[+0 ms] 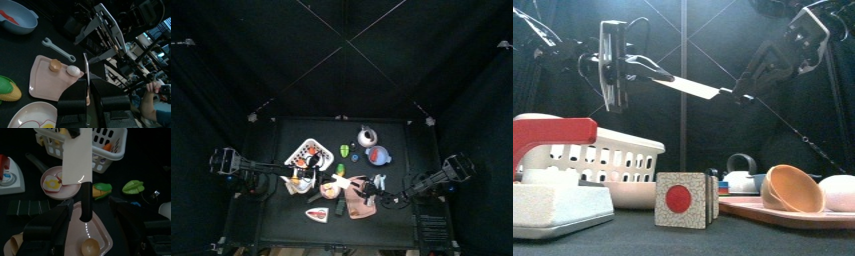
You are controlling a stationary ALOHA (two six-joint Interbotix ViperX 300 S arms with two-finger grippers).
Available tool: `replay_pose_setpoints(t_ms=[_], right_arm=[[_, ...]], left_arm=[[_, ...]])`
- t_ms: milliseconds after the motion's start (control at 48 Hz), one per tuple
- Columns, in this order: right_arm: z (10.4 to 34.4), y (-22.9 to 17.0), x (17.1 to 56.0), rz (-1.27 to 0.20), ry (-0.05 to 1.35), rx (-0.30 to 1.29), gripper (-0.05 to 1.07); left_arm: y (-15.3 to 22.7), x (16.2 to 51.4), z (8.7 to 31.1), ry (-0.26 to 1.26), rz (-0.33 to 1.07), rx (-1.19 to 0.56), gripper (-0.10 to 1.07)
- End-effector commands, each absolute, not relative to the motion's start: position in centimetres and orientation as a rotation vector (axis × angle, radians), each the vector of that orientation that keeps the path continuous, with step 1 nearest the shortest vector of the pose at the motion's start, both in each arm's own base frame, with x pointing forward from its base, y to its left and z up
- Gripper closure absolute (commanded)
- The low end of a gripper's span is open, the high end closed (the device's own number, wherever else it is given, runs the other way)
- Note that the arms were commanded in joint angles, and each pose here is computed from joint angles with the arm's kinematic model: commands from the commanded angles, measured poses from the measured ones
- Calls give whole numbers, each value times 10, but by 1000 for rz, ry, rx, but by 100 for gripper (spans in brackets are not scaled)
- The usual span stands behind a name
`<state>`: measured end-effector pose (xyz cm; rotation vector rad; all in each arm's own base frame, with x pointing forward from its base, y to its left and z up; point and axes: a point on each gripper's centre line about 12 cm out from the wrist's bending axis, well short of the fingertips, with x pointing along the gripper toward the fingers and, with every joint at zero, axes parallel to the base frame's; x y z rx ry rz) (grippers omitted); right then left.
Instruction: Regrab cleaver
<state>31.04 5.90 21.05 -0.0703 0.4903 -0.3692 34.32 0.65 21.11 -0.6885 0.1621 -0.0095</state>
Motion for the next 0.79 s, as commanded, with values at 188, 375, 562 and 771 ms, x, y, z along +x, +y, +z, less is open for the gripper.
replay_pose_setpoints(t_ms=[188,375,562,771], right_arm=[[264,65,274,-334,408,197,12],[271,74,248,-194,413,327,12],[271,67,232,-209,446,479,12],[284,56,216,-319,504,678,12]], left_arm=[[-4,352,217,136,-142,-379,54],[-7,370,209,70,-175,-155,55],[-10,392,204,-24,-146,-4,55],[-15,407,195,-24,-66,37,55]])
